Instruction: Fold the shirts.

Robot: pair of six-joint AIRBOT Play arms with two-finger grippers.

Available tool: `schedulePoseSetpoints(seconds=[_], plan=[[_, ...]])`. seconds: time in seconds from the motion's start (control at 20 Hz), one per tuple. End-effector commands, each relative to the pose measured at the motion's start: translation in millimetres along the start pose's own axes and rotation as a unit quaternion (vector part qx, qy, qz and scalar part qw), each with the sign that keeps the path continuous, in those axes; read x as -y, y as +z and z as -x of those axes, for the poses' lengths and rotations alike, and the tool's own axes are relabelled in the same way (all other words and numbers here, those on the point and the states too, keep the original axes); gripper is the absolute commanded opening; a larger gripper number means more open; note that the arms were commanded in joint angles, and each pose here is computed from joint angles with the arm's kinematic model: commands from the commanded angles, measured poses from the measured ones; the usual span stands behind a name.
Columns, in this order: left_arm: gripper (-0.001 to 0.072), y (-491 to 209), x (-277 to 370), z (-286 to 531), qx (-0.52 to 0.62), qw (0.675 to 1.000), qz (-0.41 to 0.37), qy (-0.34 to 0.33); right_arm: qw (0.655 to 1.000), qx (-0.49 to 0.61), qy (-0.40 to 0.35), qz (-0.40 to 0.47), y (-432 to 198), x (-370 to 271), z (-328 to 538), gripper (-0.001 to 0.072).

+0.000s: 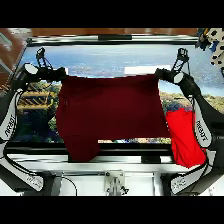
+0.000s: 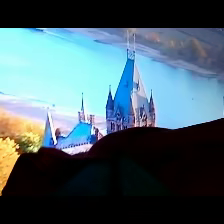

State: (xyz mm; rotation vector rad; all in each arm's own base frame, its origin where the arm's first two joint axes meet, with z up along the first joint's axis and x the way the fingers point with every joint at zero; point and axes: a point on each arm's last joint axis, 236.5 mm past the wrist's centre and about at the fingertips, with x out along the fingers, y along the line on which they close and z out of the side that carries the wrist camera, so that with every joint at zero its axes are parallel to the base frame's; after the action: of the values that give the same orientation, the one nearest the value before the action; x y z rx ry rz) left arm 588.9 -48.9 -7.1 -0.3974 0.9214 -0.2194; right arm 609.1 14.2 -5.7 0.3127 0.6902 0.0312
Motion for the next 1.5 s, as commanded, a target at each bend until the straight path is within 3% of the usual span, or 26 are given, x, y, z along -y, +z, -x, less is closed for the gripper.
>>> schedulePoseSetpoints(seconds=[0.0, 0.15, 0.35, 0.55, 1.0, 1.05, 1.1, 1.15, 1.35, 1.45], plan=[[0.003, -70, -8, 26, -0.159, 0.987, 0.004, -0.023, 0.994, -0.107, 0.006, -0.022, -33, 12, 22, 0.0071], [0.003, -134, -13, 48, -0.302, 0.953, 0.002, -0.028, 0.972, -0.233, 0.008, -0.041, -88, 19, 43, 0.0071], [0.003, -153, -21, 58, -0.347, 0.938, 0.017, -0.002, 0.942, -0.333, -0.04, -0.006, -132, 43, 65, 0.0071], [0.003, -159, -20, 63, -0.363, 0.931, 0.018, -0.004, 0.937, -0.339, -0.09, 0.0, -134, 68, 71, 0.007], [0.0042, -159, -20, 63, -0.363, 0.931, 0.035, 0.003, 0.941, -0.333, -0.061, -0.014, -134, 44, 65, 0.0075], [0.023, -159, -20, 64, -0.364, 0.931, 0.042, 0.005, 0.938, -0.341, -0.056, -0.018, -137, 42, 67, 0.0185], [0.0465, -161, -18, 68, -0.37, 0.928, 0.046, 0.006, 0.934, -0.354, -0.045, -0.015, -141, 37, 72, 0.0483], [0.0525, -164, -16, 75, -0.382, 0.923, 0.045, 0.003, 0.93, -0.367, -0.029, -0.002, -144, 32, 79, 0.0606], [0.0522, -162, -13, 121, -0.401, 0.915, 0.038, -0.007, 0.911, -0.41, -0.003, 0.054, -136, 33, 140, 0.0606], [0.052, -160, -11, 154, -0.397, 0.917, 0.032, -0.019, 0.901, -0.431, -0.005, 0.034, -131, 50, 177, 0.0606]])
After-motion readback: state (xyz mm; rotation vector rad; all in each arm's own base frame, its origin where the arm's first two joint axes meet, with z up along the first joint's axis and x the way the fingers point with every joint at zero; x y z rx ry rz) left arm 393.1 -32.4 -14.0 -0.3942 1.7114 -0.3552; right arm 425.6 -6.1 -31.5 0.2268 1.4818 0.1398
